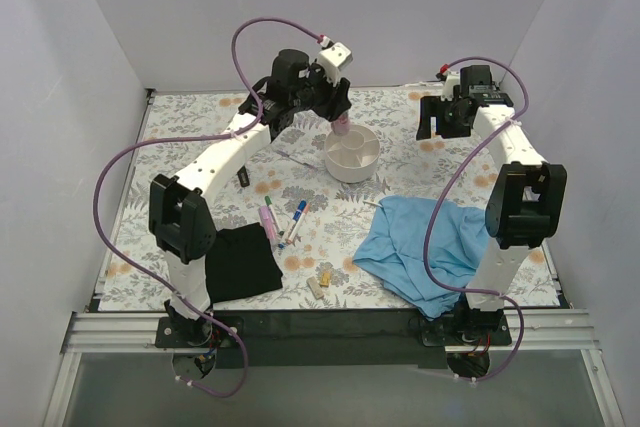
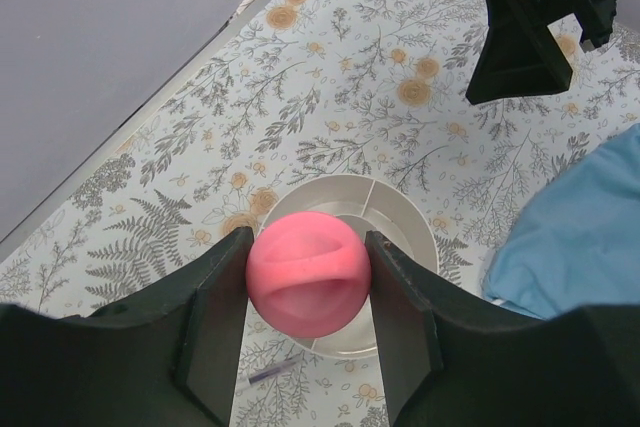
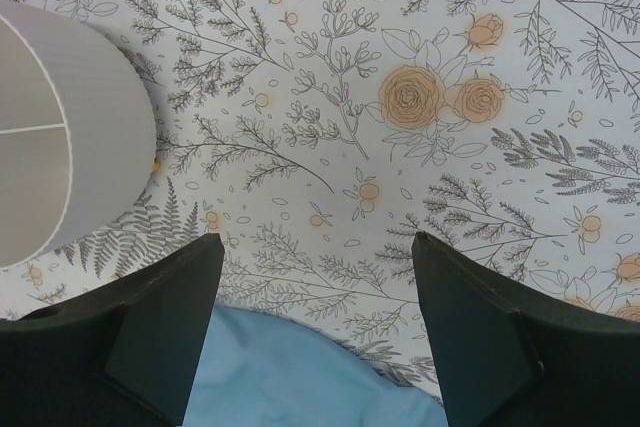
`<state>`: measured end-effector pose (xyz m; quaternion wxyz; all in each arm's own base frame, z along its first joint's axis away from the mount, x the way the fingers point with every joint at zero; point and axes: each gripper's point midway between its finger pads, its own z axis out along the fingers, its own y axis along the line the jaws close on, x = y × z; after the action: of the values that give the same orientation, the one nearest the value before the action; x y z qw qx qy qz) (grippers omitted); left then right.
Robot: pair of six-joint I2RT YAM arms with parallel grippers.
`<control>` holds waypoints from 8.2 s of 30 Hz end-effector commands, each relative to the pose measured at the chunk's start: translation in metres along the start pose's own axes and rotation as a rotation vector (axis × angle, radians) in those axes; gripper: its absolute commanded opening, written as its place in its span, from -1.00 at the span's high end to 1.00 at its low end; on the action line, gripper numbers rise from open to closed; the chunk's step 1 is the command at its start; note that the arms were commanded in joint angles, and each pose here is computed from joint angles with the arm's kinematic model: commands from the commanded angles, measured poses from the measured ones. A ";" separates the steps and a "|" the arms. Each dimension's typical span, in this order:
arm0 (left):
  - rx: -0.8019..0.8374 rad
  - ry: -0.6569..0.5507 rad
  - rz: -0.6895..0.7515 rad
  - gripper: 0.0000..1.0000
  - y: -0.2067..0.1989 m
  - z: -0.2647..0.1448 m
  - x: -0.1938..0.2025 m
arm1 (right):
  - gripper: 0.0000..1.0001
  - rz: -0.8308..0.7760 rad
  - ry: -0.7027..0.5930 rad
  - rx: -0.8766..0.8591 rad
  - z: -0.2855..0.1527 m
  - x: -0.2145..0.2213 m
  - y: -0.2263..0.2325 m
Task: Sort the stationery into containers
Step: Place the stationery in the storage box, then pick up the pen from the center of the board, then place the pen in the storage box.
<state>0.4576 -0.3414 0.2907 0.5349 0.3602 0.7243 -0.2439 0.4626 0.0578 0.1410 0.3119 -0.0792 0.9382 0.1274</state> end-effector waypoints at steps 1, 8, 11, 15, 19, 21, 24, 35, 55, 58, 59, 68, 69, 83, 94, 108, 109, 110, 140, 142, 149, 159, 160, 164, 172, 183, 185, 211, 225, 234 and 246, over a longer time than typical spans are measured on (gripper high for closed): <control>-0.029 -0.088 0.043 1.00 0.002 0.003 -0.032 | -0.71 0.005 -0.055 -0.014 -0.005 -0.016 0.001; -0.012 -0.092 0.037 1.00 -0.005 0.022 -0.030 | -0.70 0.006 -0.053 -0.013 -0.004 -0.016 -0.002; 0.001 -0.090 0.039 1.00 -0.011 0.027 -0.029 | -0.70 0.006 -0.054 -0.010 -0.005 -0.015 -0.003; 0.006 -0.075 0.035 1.00 -0.012 0.031 -0.022 | -0.70 0.005 -0.049 -0.010 -0.006 -0.011 -0.003; 0.010 -0.062 0.034 1.00 -0.013 0.034 -0.015 | -0.70 0.005 -0.046 -0.008 -0.006 -0.009 -0.003; 0.013 -0.061 0.029 1.00 -0.013 0.034 -0.014 | -0.70 0.004 -0.045 -0.008 -0.006 -0.008 -0.003; 0.018 -0.060 0.018 1.00 -0.015 0.034 -0.014 | -0.70 0.023 -0.050 0.008 -0.008 -0.009 -0.015; 0.024 -0.055 0.013 1.00 -0.023 0.030 -0.013 | -0.69 0.029 -0.040 0.003 -0.005 -0.006 -0.016; -0.033 -0.018 -0.014 0.71 -0.017 0.027 0.008 | -0.70 0.029 -0.041 0.000 -0.005 -0.006 -0.015; -0.032 -0.013 -0.020 0.54 -0.017 0.028 0.010 | -0.70 0.028 -0.038 0.002 -0.005 -0.004 -0.017; -0.032 -0.015 -0.021 0.45 -0.017 0.029 0.010 | -0.70 0.029 -0.039 0.005 -0.006 -0.005 -0.017; -0.043 -0.009 -0.031 0.25 -0.016 0.031 0.015 | -0.70 0.023 -0.034 0.009 -0.005 -0.002 -0.017; -0.041 -0.007 -0.037 0.25 -0.016 0.032 0.016 | -0.70 0.021 -0.036 0.010 -0.006 -0.003 -0.017; -0.021 0.042 -0.088 -0.01 -0.022 0.036 0.042 | -0.71 0.035 -0.015 0.012 -0.001 0.005 -0.023; 0.030 -0.102 -0.100 -0.33 -0.029 0.031 -0.021 | -0.73 0.043 -0.023 0.017 0.001 -0.001 -0.028; -0.503 0.065 -0.243 -0.13 0.117 -0.068 0.032 | -0.69 0.015 -0.047 -0.099 0.001 -0.013 -0.010; -0.518 0.087 -0.250 -0.13 0.122 -0.074 0.043 | -0.70 0.000 -0.052 -0.112 0.000 -0.015 -0.007; -0.543 0.102 -0.252 -0.12 0.126 -0.081 0.050 | -0.70 -0.011 -0.060 -0.134 -0.002 -0.018 -0.002; -0.720 0.693 -0.539 -0.09 0.170 -0.136 0.254 | -0.69 -0.027 -0.027 -0.170 -0.004 -0.004 0.018; -0.718 0.698 -0.555 -0.07 0.173 -0.133 0.259 | -0.69 -0.025 -0.026 -0.169 -0.004 -0.004 0.018; -0.719 0.716 -0.579 -0.04 0.177 -0.130 0.271 | -0.69 -0.027 -0.019 -0.158 -0.001 -0.002 0.016; -0.716 0.722 -0.590 -0.01 0.191 -0.115 0.284 | -0.69 -0.026 -0.005 -0.144 0.001 0.003 0.012; -0.714 0.724 -0.591 0.00 0.191 -0.114 0.285 | -0.69 -0.026 -0.005 -0.143 0.002 0.003 0.012; -0.706 0.733 -0.600 0.08 0.190 -0.111 0.291 | -0.69 -0.029 -0.003 -0.132 0.002 0.004 0.010; -0.714 0.751 -0.600 0.14 0.192 -0.112 0.299 | -0.69 -0.028 -0.001 -0.131 0.003 0.005 0.009; -0.649 0.780 -0.581 1.00 0.188 -0.107 0.303 | -0.68 -0.026 0.003 -0.120 0.007 0.003 0.006; -0.614 0.744 -0.581 1.00 0.188 -0.109 0.268 | -0.68 -0.031 -0.002 -0.105 0.004 0.001 0.004; -0.126 -0.527 -0.043 1.00 0.080 -0.034 0.018 | -0.67 -0.121 -0.013 0.079 -0.031 0.016 -0.007; -0.006 -0.542 -0.099 1.00 0.041 0.008 0.023 | -0.66 -0.136 0.005 0.112 -0.036 0.027 -0.012; 0.012 -0.498 -0.122 1.00 0.037 0.020 0.040 | -0.67 -0.144 -0.001 0.120 -0.038 0.024 -0.013; 0.018 -0.462 -0.194 1.00 0.033 0.033 0.067 | -0.67 -0.138 0.013 0.139 -0.047 0.021 -0.015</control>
<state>0.4902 -0.3255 0.2129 0.6505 0.2371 0.6190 -0.3708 0.4199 0.0329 0.1327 0.2936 -0.1244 0.9463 0.0526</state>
